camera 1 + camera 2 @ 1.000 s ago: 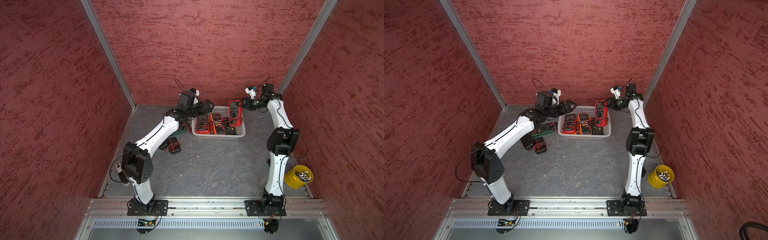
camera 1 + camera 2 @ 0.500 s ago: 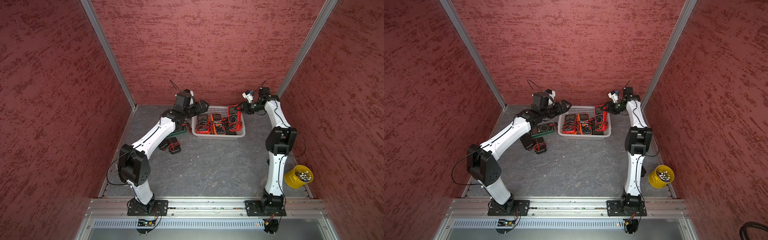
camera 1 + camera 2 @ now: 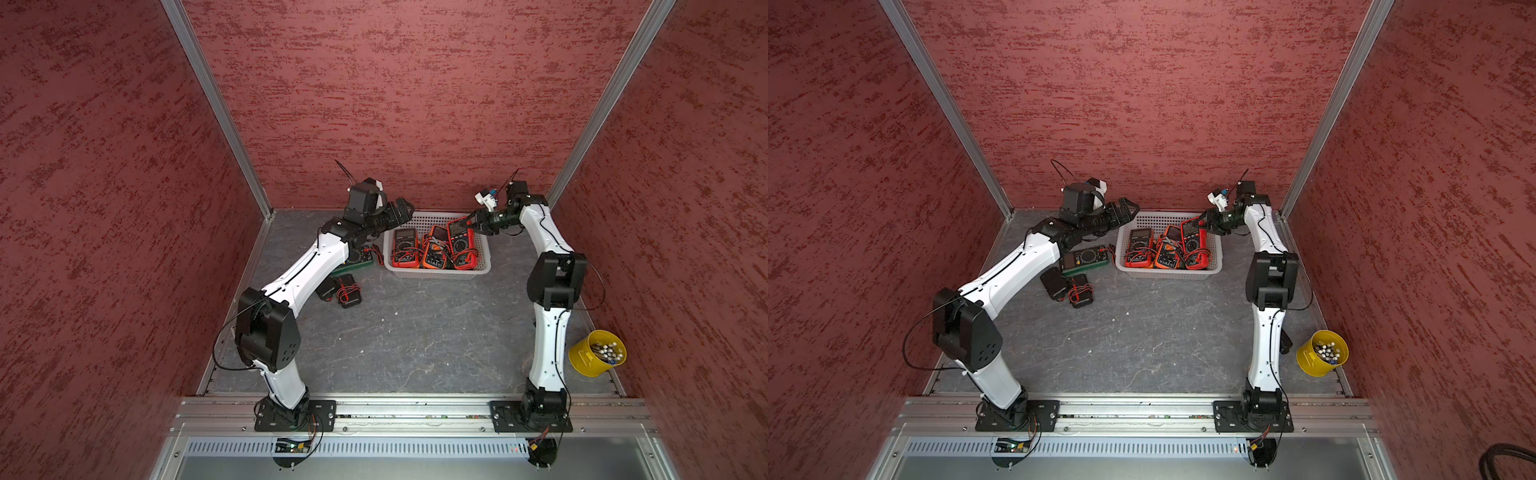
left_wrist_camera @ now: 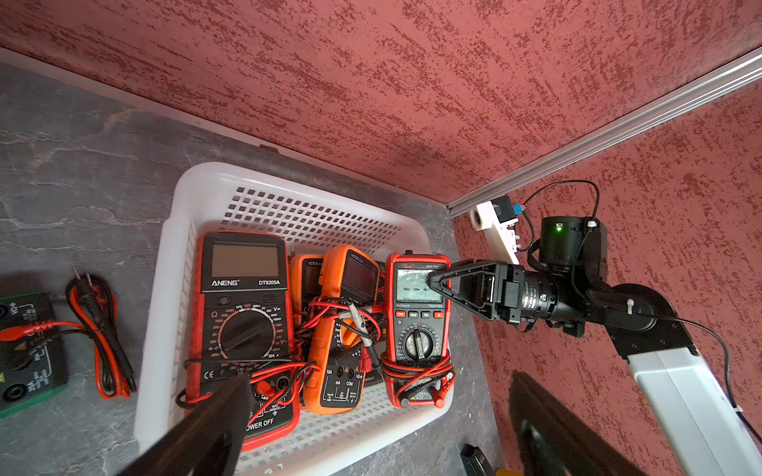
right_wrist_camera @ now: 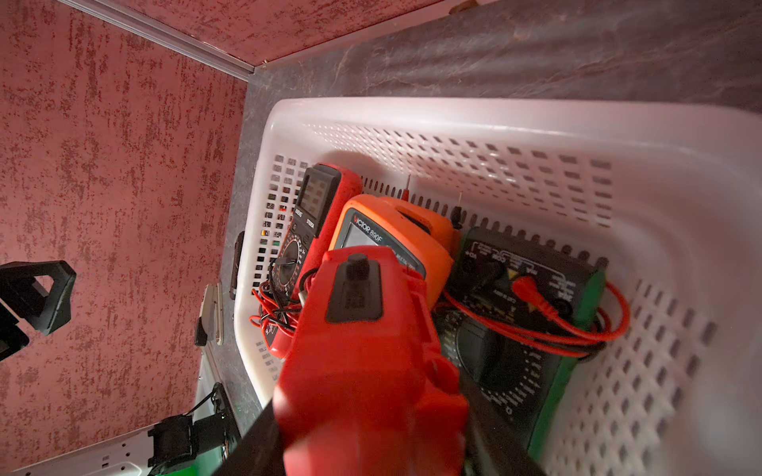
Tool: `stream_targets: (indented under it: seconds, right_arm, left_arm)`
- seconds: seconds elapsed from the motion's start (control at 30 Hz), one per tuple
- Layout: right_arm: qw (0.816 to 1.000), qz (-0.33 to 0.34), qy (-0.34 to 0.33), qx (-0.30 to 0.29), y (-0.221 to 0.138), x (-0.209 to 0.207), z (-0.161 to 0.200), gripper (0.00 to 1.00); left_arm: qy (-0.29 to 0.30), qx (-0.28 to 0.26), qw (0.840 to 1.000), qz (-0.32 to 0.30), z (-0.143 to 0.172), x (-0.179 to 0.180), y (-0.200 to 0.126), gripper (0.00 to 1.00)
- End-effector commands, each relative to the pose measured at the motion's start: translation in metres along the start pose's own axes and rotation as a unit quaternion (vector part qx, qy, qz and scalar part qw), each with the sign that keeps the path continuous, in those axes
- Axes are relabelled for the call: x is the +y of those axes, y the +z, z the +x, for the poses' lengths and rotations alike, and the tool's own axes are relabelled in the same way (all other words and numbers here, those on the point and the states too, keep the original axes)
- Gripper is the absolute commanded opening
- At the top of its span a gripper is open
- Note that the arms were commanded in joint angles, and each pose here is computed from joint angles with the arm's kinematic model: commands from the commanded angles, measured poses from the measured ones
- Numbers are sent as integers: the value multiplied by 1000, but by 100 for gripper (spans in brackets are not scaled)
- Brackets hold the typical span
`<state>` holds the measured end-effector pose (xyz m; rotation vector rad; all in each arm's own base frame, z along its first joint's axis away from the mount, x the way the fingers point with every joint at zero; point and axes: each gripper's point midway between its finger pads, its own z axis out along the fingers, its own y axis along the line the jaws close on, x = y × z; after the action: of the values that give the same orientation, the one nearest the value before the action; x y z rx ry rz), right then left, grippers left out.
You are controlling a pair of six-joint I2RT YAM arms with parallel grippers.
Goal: Put the multimeter into the basket
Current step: Place the multimeter in the basket.
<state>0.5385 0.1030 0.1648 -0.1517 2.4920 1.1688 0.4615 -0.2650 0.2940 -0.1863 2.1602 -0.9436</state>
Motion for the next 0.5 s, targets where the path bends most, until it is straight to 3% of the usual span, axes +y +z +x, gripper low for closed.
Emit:
stream_targets:
  seconds: [0.0,0.03,0.17,0.47]
  right_arm:
    - [1000,25,2,-5,3,0,-1,50]
    - [999,38,4,-5,2,-3,-1,59]
    - [997,73,7,-5,-2,-12,-1,78]
    - [989,144,16,-21,-22,-15,-6,83]
  left_arm:
    - [-6,7,1000,2,2,1,1,100]
    - [-7,7,1000,4,2,1,2,100]
    - [-11,9,1000,5,4,2,3,100]
    - [-12,8,1000,7,3,1,4,100]
